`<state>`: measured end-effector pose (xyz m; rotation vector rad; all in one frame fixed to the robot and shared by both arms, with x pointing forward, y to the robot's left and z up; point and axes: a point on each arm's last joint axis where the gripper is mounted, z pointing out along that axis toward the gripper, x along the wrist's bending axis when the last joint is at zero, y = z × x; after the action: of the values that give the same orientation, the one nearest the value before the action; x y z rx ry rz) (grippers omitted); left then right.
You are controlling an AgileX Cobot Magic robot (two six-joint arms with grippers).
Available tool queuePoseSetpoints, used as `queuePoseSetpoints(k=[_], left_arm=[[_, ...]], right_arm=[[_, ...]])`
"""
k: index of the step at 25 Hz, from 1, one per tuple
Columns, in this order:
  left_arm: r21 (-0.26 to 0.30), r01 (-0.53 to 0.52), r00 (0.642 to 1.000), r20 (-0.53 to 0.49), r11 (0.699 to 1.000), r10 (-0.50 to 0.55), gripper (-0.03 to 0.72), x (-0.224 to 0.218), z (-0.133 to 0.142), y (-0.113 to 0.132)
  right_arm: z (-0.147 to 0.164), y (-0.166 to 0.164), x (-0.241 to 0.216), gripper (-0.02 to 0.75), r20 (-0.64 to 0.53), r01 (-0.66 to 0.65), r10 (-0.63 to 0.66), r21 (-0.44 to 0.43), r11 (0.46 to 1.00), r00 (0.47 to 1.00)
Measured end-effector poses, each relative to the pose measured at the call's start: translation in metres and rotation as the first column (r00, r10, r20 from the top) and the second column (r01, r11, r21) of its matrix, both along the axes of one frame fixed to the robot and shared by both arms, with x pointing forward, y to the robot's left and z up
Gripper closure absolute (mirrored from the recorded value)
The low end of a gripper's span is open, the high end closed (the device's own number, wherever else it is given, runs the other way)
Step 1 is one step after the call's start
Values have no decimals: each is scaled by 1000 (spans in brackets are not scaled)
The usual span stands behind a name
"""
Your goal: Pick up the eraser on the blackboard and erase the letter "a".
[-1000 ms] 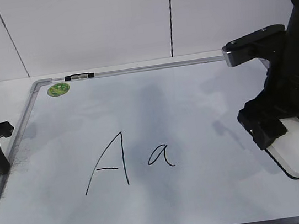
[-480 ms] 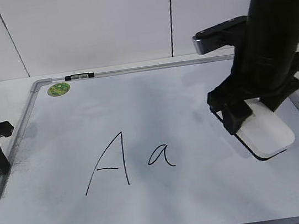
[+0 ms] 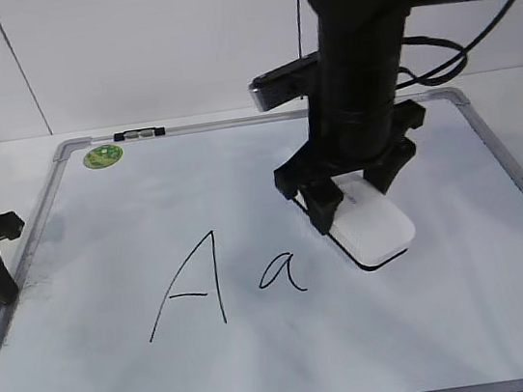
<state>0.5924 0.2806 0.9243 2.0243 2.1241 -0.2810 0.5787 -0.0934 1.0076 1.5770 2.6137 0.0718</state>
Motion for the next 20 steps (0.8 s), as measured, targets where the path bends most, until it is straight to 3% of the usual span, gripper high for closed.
queuePoseSetpoints(k=[14, 20], left_arm=[[0, 0, 1000, 7, 1000, 0, 669, 1, 0, 0], [1, -3, 1000, 16, 1000, 3, 669, 2, 0, 0]], right_arm=[[-52, 18, 17, 209, -82, -26, 21, -61, 998, 996], [-55, 21, 22, 209, -80, -26, 21, -61, 998, 997]])
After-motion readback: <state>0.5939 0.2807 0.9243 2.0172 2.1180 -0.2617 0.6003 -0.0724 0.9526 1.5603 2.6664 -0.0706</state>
